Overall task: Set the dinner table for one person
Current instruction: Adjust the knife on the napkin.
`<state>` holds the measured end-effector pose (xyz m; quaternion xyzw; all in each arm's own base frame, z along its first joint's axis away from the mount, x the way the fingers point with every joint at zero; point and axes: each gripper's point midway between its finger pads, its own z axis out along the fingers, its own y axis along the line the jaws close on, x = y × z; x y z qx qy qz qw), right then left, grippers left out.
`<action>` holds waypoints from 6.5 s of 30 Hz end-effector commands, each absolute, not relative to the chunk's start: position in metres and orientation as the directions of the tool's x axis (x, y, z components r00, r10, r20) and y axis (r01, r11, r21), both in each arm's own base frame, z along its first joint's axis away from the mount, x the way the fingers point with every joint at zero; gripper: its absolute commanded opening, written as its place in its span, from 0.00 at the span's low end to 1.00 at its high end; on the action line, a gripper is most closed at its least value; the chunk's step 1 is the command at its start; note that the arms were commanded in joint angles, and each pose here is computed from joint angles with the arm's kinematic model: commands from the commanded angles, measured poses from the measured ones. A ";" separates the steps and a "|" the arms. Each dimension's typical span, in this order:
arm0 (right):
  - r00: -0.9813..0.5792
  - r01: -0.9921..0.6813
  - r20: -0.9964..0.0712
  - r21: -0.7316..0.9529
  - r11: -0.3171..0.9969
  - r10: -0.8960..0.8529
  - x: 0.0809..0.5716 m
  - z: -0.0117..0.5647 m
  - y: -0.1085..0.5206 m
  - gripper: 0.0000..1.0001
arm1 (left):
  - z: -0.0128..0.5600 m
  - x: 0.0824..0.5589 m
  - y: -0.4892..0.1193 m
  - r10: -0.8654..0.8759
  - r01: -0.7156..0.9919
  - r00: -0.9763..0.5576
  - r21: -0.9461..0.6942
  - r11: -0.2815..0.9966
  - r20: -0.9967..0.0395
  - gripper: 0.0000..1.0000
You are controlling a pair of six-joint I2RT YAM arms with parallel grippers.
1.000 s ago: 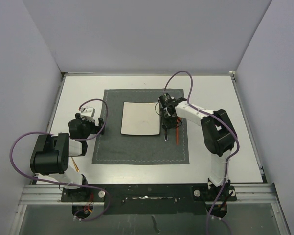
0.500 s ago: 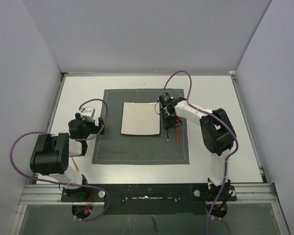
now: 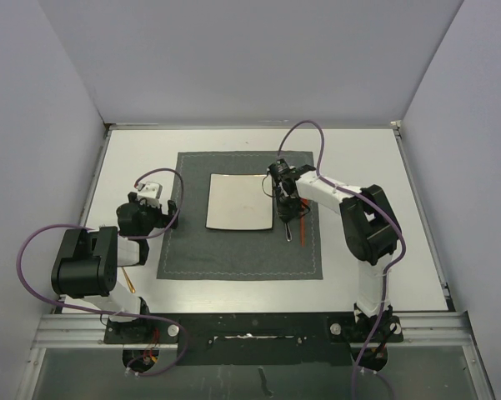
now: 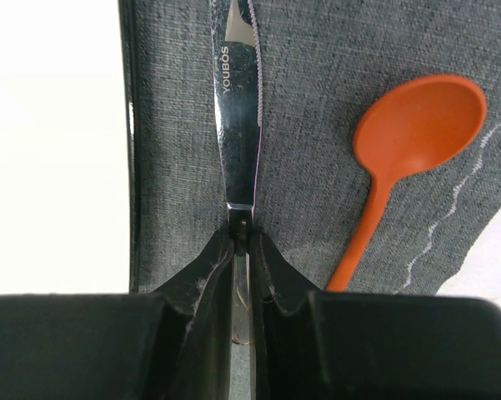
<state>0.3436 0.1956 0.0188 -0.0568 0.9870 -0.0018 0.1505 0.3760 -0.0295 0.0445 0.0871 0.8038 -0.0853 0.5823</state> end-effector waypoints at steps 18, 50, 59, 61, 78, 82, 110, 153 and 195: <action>-0.948 -0.045 -0.318 0.041 0.998 -0.029 0.337 0.044 0.204 0.00 | 0.058 0.383 -0.030 0.040 0.247 -0.241 -0.022 0.969 -0.970 0.98; -0.949 0.025 -0.314 0.010 1.000 0.027 0.332 0.049 0.194 0.00 | 0.058 0.383 -0.030 0.040 0.247 -0.242 -0.022 0.969 -0.970 0.98; -0.954 0.052 -0.296 0.009 0.999 0.052 0.331 0.042 0.190 0.00 | 0.058 0.383 -0.030 0.040 0.247 -0.241 -0.022 0.969 -0.970 0.98; -0.955 0.057 -0.292 0.007 0.998 0.057 0.331 0.040 0.188 0.00 | 0.058 0.383 -0.030 0.040 0.247 -0.242 -0.022 0.969 -0.970 0.98; -0.960 0.092 -0.266 -0.018 0.996 0.084 0.331 0.029 0.179 0.00 | 0.059 0.383 -0.030 0.039 0.248 -0.241 -0.022 0.969 -0.970 0.98; -0.959 0.086 -0.270 -0.007 0.996 0.081 0.332 0.030 0.182 0.00 | 0.059 0.383 -0.030 0.040 0.248 -0.241 -0.022 0.969 -0.970 0.98; -0.950 -0.006 -0.311 -0.085 0.996 -0.032 0.346 0.035 0.187 0.14 | 0.058 0.383 -0.030 0.040 0.247 -0.241 -0.022 0.969 -0.970 0.98; -0.939 -0.002 -0.342 -0.076 0.997 -0.028 0.346 0.063 0.184 0.31 | 0.058 0.383 -0.030 0.040 0.248 -0.242 -0.022 0.969 -0.970 0.98; -0.430 -0.035 -0.888 -0.165 0.986 -0.164 0.316 0.244 0.107 0.98 | 0.058 0.383 -0.030 0.040 0.247 -0.242 -0.022 0.969 -0.970 0.98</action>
